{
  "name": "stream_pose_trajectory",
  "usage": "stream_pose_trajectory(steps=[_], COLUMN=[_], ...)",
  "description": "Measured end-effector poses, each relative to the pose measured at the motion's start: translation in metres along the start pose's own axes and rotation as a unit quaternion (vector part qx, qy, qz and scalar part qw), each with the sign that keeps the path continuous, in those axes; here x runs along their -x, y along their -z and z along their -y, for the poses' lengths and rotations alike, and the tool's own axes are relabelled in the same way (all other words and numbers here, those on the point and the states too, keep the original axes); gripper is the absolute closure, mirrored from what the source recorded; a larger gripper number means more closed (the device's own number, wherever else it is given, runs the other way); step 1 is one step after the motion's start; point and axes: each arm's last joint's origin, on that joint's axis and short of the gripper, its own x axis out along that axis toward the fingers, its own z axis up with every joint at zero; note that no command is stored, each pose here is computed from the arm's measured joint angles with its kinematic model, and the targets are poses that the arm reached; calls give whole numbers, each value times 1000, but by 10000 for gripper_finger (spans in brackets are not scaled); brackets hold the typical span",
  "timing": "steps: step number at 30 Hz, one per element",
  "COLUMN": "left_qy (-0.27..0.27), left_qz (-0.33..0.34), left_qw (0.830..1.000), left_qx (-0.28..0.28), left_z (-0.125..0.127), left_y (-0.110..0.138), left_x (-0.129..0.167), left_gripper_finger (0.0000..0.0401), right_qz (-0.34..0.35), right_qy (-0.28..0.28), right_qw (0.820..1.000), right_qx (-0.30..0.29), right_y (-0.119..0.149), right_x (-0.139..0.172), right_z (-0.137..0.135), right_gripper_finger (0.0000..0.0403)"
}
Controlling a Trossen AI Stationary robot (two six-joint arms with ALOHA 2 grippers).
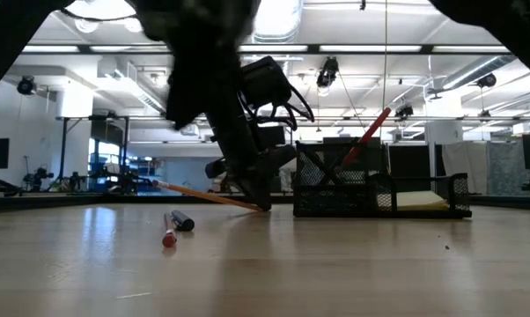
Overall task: Pick and place office supplies into organizer
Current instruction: Put the top pencil into the desk organizer
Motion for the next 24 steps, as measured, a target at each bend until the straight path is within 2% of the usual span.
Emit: stream_pose_trajectory(steps=[3, 6, 9, 12, 15, 17, 19, 24], left_qy=[0, -2, 1, 0, 12, 3, -1, 7], left_qz=[0, 3, 4, 4, -1, 5, 12, 12], left_qw=[1000, 1000, 1000, 1000, 1000, 1000, 1000, 1000], left_qx=[-1, -5, -6, -8, -9, -14, -16, -5], left_z=[0, 4, 5, 6, 8, 11, 15, 18], left_y=[0, 2, 2, 3, 5, 7, 8, 11], left_x=[0, 1, 1, 1, 1, 2, 3, 3], left_gripper_finger=[401, 401, 401, 401, 401, 401, 401, 401], right_qz=[-46, -59, -106, -156, -137, -112, -66, -11], right_qy=[33, 72, 72, 76, 62, 95, 100, 36], right_qw=[998, 991, 978, 964, 971, 972, 978, 989], right_qx=[26, 95, 164, 201, 188, 184, 168, 140], right_y=[10, 14, 21, 30, 27, 23, 16, 8], right_x=[19, 40, 50, 57, 73, 84, 97, 87], right_z=[-9, -10, 1, 12, 29, 41, 58, 77], right_gripper_finger=[273, 276, 281, 285, 289, 292, 294, 294])
